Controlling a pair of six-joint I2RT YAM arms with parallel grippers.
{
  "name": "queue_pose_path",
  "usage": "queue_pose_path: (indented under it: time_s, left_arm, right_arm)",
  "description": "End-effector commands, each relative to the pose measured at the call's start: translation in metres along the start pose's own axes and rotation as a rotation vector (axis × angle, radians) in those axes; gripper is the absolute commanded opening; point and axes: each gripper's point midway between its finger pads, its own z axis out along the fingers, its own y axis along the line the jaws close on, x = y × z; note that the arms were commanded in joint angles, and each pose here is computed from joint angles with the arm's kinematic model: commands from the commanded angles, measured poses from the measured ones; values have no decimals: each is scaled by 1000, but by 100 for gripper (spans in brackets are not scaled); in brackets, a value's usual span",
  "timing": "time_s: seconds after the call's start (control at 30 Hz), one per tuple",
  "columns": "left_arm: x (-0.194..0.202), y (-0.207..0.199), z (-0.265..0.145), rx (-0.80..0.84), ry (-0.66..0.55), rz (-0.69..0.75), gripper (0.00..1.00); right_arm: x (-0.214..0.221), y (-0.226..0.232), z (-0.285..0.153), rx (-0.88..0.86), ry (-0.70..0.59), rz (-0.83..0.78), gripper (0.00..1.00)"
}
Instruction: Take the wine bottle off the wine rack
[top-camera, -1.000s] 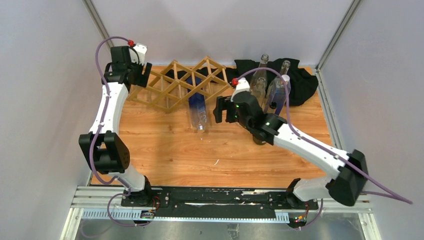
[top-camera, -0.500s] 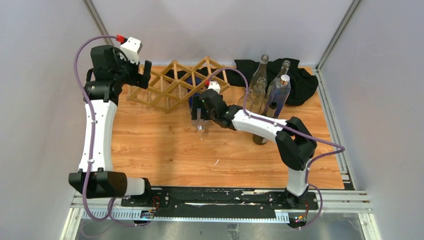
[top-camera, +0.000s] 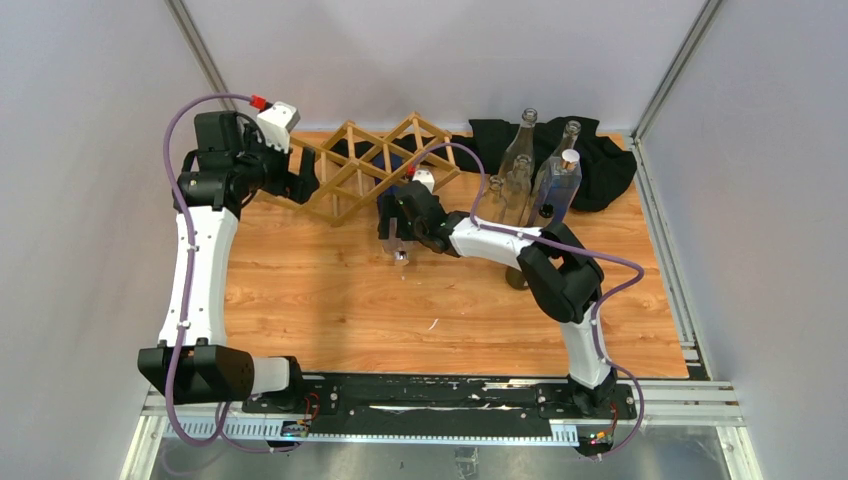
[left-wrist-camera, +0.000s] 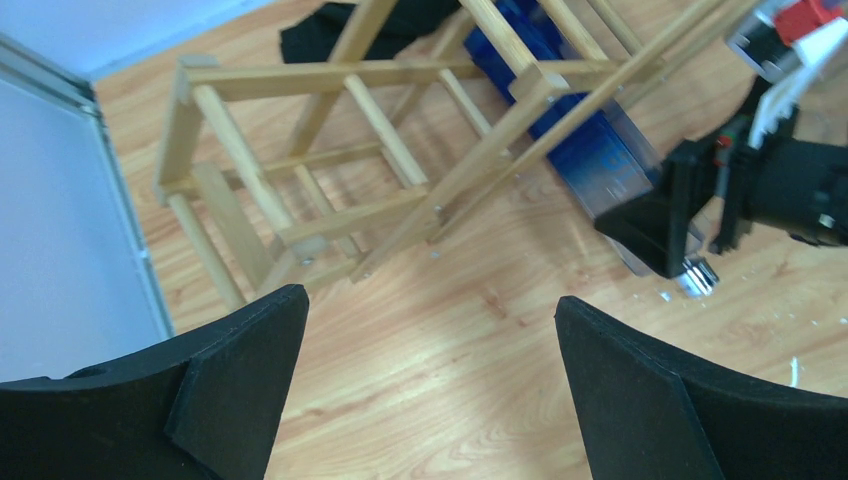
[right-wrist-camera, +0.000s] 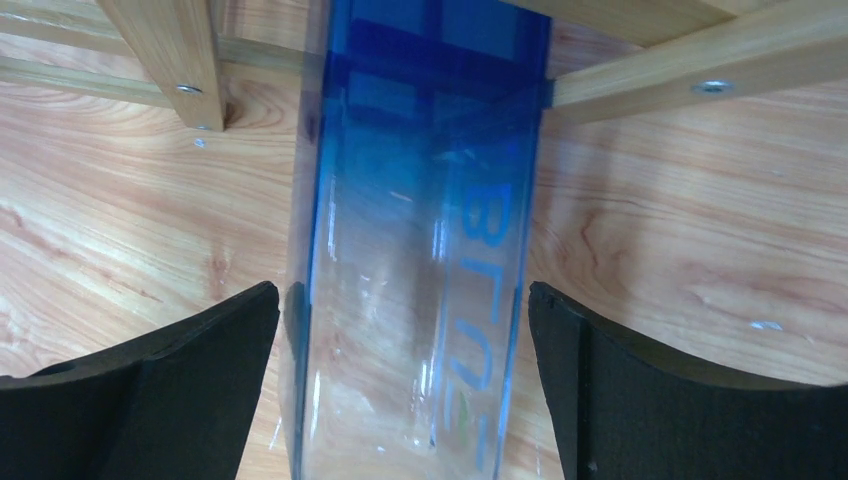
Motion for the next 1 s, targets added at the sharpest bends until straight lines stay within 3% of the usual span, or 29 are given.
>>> queue_pose_path:
  time_s: [0.0,0.07,0.27,0.43,0.73,0.97]
  left_arm:
    - [11,-25,-3,124,2,2,100]
    - [18,-30,-3,152,14,12,100]
    - [44,-42,0,213,50,59,100]
    - [70,-49,7,255,96,81,100]
    - [109,-59,23,345,161,149,100]
    - [113,-60,33,377,177,229,100]
  right_arm:
    - [-8,14,11,-73,-18,55,98]
    - [-7,20,12,-112,-22,69,92]
    - [-9,30,2,-196,-40,99,53]
    - [-12,36,-13,-233,-44,124,3]
    - [-3,52,-61,-309,18,180,0]
    - [21,54,-111,-292,87,137,0]
